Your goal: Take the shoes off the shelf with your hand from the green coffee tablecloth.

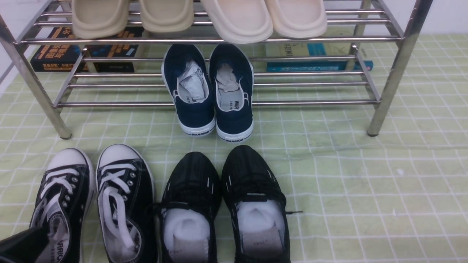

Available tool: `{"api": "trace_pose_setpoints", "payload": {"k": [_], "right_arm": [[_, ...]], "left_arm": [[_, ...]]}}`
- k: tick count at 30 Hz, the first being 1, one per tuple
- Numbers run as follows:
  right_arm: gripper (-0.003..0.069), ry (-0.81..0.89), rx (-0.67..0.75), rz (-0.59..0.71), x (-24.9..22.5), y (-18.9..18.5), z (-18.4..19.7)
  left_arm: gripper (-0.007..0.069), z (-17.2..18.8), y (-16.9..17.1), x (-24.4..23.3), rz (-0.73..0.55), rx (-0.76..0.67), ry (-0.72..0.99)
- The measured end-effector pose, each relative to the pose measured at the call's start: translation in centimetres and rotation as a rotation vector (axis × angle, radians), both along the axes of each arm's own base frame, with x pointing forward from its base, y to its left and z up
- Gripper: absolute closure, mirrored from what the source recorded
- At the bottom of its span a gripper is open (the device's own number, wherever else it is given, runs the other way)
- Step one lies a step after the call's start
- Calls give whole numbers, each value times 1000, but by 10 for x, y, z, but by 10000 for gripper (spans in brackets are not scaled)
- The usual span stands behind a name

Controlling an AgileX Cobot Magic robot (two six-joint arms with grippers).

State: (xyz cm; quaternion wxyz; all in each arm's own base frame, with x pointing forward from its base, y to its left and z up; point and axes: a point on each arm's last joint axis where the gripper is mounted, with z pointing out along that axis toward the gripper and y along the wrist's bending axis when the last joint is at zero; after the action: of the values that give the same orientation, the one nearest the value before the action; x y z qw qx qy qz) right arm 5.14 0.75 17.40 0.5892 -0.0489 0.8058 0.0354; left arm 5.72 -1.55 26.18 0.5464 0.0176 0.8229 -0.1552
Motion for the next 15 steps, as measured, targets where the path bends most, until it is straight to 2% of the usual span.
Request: {"api": "trace_pose_setpoints", "payload": {"k": [3, 9, 15], "right_arm": [[420, 0, 0, 0, 0, 0, 0], [420, 0, 0, 0, 0, 0, 0], [420, 0, 0, 0, 0, 0, 0]], "left_arm": [[608, -1, 0, 0, 0, 1, 2], [606, -28, 1, 1, 4, 28, 17], [599, -65, 10, -7, 107, 48, -42]]}}
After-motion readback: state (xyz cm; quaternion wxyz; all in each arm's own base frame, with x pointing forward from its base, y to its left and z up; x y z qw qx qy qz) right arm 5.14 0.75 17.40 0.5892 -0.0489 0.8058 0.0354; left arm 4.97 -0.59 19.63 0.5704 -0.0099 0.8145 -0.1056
